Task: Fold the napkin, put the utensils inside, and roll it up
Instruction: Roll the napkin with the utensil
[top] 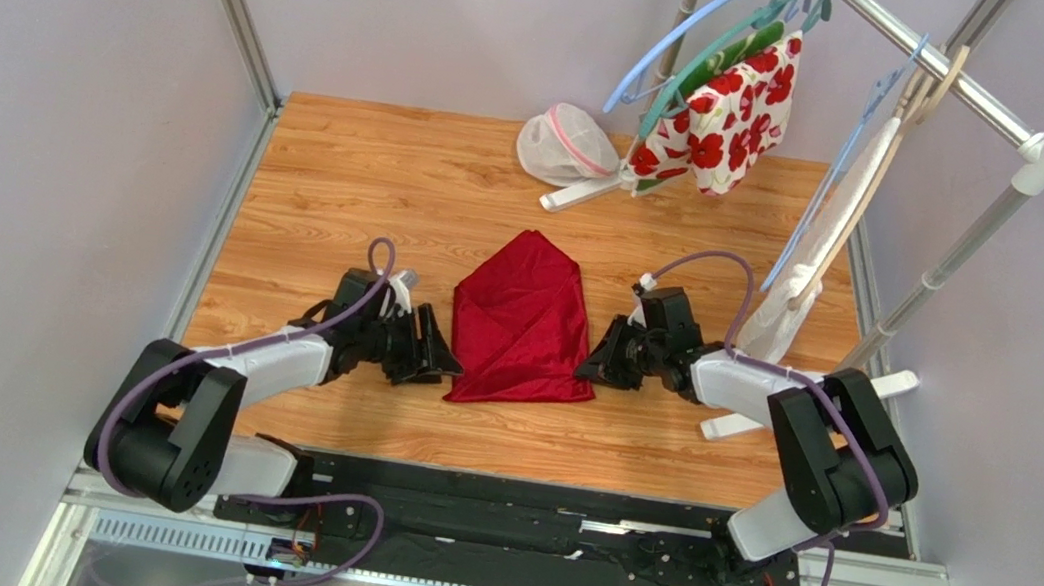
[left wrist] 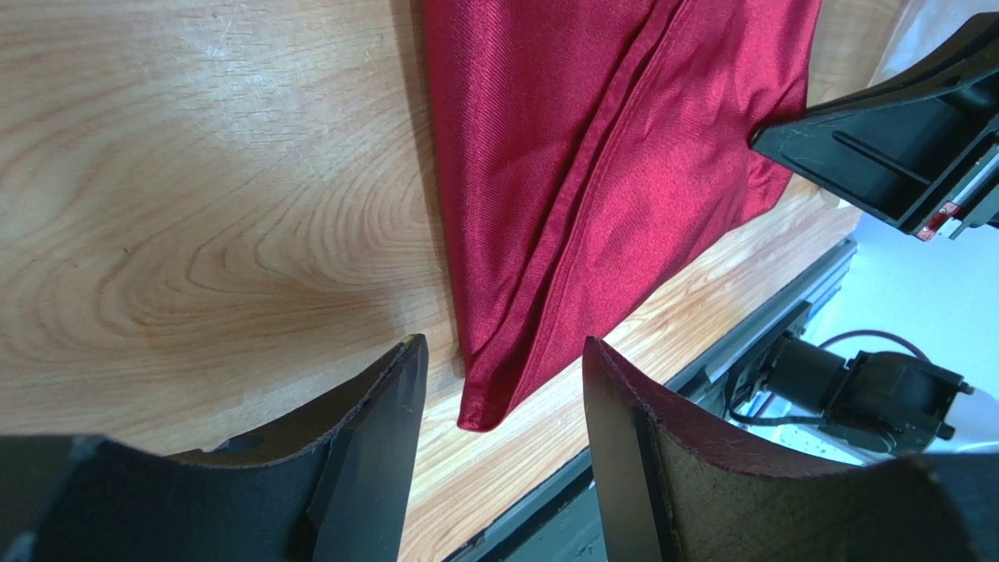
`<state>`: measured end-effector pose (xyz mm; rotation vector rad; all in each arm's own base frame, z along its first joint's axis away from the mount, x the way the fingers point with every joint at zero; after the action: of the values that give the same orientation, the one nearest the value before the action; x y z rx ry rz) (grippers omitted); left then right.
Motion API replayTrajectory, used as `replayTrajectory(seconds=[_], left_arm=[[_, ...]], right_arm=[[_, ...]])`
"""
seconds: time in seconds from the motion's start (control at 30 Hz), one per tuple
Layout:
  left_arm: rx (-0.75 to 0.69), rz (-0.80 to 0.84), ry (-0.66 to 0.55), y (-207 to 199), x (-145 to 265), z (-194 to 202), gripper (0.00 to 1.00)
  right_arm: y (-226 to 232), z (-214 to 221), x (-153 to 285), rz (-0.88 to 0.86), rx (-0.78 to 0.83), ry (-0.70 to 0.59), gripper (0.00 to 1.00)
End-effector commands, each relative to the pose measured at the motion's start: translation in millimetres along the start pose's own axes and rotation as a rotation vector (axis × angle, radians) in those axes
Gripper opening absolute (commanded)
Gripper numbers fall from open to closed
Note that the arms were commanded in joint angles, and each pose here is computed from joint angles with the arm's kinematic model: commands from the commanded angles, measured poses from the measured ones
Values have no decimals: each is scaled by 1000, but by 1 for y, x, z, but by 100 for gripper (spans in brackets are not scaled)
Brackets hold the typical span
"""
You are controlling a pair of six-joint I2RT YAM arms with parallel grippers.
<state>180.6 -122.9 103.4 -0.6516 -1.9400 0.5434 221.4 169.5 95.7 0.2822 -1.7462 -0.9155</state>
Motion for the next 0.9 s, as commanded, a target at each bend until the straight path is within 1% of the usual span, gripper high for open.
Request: replayTrajectory(seconds=[0.0,0.2,0.3,0.5,0.7,0.83,0.87], left_arm=[[-9,52,-30,-4,-4,-4,61],[28,57,-8,0,-8,3,61],[56,51,4,3,-10,9,61],[83,-13,20,11,-12,17,61],[106,-9,-2,12,-15,16,59],[104,14,-15,10,-19,12,55],[113,20,-7,11,-20,13,52]], right_arm=[[-10,1,-5,149,-68,28,0],[-14,-2,-15,169,-172,83,0],[-16,-3,-17,143,-230,117,0],[-16,-9,-20,114,-293,161,0],[-16,-14,-19,137,-291,163,0],[-15,-16,-19,147,-284,157,0],[-16,-16,-19,149,-285,155,0]])
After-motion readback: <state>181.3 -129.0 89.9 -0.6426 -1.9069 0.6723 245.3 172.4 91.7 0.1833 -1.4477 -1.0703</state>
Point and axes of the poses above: each gripper's point midway between its finger pads, its own x axis back along the fingers, its own y axis along the line the jaws close on, z = x × y, the point moved 10 cm from there along x, back along the fingers, and after that the axes turned 15 degrees about -x, right-handed, at the moved point
